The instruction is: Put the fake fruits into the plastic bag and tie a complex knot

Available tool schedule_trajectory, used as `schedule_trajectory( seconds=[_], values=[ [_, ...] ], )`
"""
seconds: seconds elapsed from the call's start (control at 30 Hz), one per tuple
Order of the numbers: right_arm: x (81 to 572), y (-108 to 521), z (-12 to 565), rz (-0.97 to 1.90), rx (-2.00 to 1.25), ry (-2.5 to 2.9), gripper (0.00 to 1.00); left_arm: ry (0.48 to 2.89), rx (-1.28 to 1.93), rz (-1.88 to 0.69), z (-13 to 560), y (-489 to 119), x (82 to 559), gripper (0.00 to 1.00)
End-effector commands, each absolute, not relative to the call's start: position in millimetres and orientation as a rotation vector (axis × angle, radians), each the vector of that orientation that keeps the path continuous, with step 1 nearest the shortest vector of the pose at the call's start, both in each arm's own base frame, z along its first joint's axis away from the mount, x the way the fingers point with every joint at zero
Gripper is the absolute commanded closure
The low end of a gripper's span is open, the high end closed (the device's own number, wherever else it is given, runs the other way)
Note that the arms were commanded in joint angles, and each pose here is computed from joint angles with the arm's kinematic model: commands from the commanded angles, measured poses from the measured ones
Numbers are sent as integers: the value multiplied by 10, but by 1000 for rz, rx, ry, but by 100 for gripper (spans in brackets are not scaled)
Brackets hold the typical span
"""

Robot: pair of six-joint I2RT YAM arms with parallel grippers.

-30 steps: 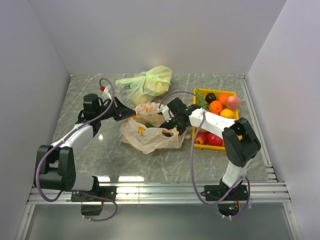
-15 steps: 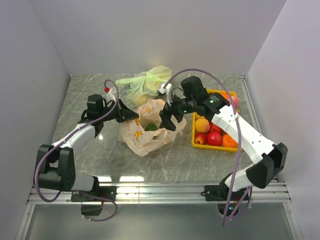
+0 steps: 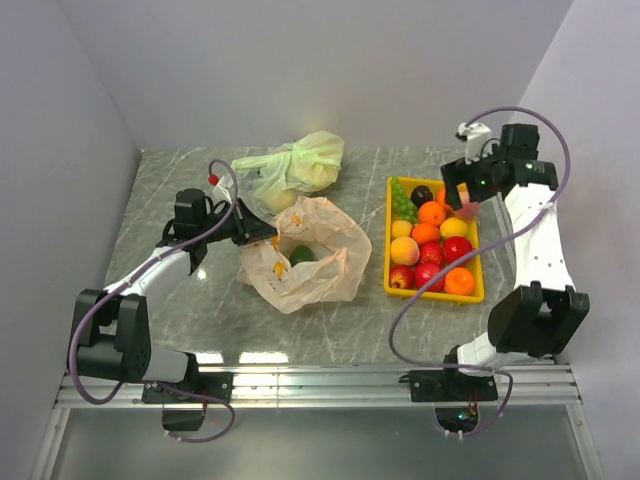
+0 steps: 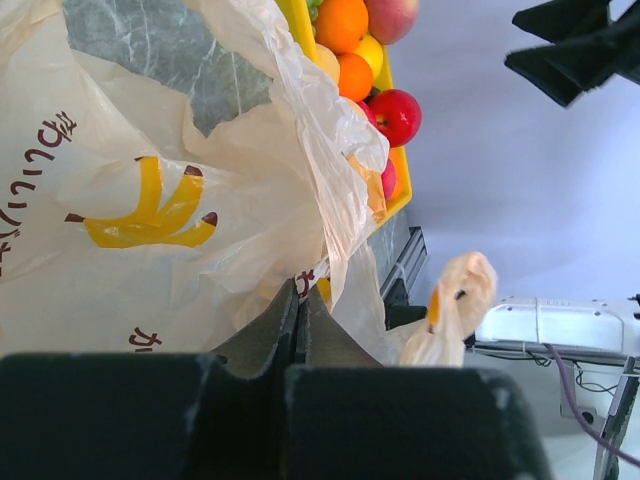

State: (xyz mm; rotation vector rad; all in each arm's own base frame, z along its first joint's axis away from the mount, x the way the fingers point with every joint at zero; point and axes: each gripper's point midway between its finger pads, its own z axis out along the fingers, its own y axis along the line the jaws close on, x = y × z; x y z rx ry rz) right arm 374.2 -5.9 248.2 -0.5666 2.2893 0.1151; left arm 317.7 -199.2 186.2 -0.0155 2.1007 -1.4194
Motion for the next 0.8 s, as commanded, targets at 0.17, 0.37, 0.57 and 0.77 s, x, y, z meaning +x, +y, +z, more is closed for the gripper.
schedule_trajectory(
  seconds=[0.17,0.37,0.57,0.77],
  values=[
    [4248,-1094,2150,-209,-416,2444,0,2050,53,-1404,1991,-2010,3234,99],
    [4593,-1125,1821,-131,-360,2525,0,2059,75,-1395,1992,-2015,3276,99],
    [4632,-983,1446,21,-370,2605,0,2078,81,-1395,1951,-2014,3282,99],
    [4502,-870,1153,125,-367,2675,3,2090,76,-1400,1920,-2020,3279,99]
  ],
)
